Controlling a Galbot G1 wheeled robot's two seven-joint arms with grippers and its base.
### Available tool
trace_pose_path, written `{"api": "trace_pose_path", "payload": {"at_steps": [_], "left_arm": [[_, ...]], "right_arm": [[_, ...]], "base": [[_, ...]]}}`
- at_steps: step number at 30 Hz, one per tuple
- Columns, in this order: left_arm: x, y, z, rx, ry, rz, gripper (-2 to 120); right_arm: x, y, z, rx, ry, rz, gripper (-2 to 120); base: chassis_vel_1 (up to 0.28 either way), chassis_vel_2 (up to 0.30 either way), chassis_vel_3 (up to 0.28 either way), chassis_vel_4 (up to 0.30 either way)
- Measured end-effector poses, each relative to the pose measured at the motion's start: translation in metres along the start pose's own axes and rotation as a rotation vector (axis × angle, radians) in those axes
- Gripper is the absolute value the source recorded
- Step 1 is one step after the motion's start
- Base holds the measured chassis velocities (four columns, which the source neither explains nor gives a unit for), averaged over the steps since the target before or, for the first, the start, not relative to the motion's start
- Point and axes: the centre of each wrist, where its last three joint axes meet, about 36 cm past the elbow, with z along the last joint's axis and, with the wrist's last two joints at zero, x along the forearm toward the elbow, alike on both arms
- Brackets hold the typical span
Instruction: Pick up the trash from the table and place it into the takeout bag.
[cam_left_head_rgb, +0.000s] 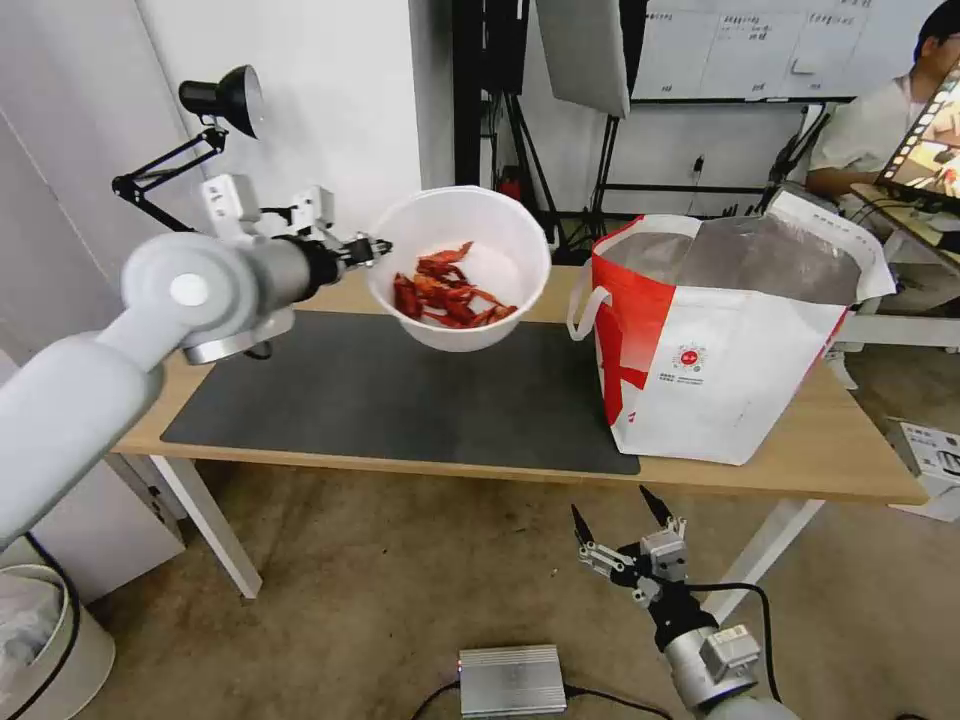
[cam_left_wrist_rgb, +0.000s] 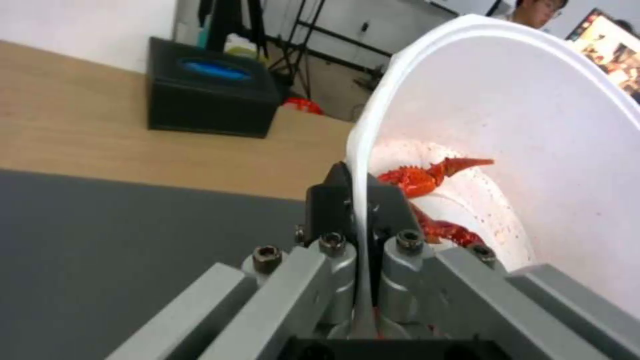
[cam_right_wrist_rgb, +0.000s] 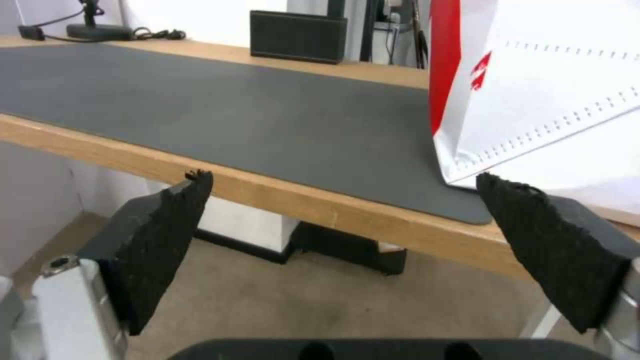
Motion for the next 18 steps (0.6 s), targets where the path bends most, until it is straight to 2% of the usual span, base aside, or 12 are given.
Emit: {"api": "trace_pose_path", "payload": {"at_steps": [6, 10, 11, 14, 15, 18], "left_arm": [[-0.011, -0.014, -0.015, 0.017, -0.034, 0.022, 0], [-0.023, -0.039, -0.030, 0.025, -0.064, 0.064, 0], [-0.023, -0.039, -0.030, 0.025, -0.064, 0.064, 0], [-0.032, -0.058, -0.037, 0.022, -0.070, 0.094, 0], [-0.032, -0.058, -0.037, 0.022, -0.070, 0.094, 0], [-0.048, -0.079, -0.039, 0.022, -0.060, 0.119, 0]], "right_arm": [[0.000, 0.000, 0.000, 0.000, 0.000, 0.000, 100], [0.000, 0.000, 0.000, 0.000, 0.000, 0.000, 100], [0.000, 0.000, 0.000, 0.000, 0.000, 0.000, 100], [0.000, 0.000, 0.000, 0.000, 0.000, 0.000, 100], [0.000, 0.000, 0.000, 0.000, 0.000, 0.000, 100], [0.000, 0.000, 0.000, 0.000, 0.000, 0.000, 100]], "base": [[0.000, 0.000, 0.000, 0.000], [0.000, 0.000, 0.000, 0.000], [0.000, 0.000, 0.000, 0.000], [0.000, 0.000, 0.000, 0.000], [0.000, 0.000, 0.000, 0.000], [0.000, 0.000, 0.000, 0.000]]}}
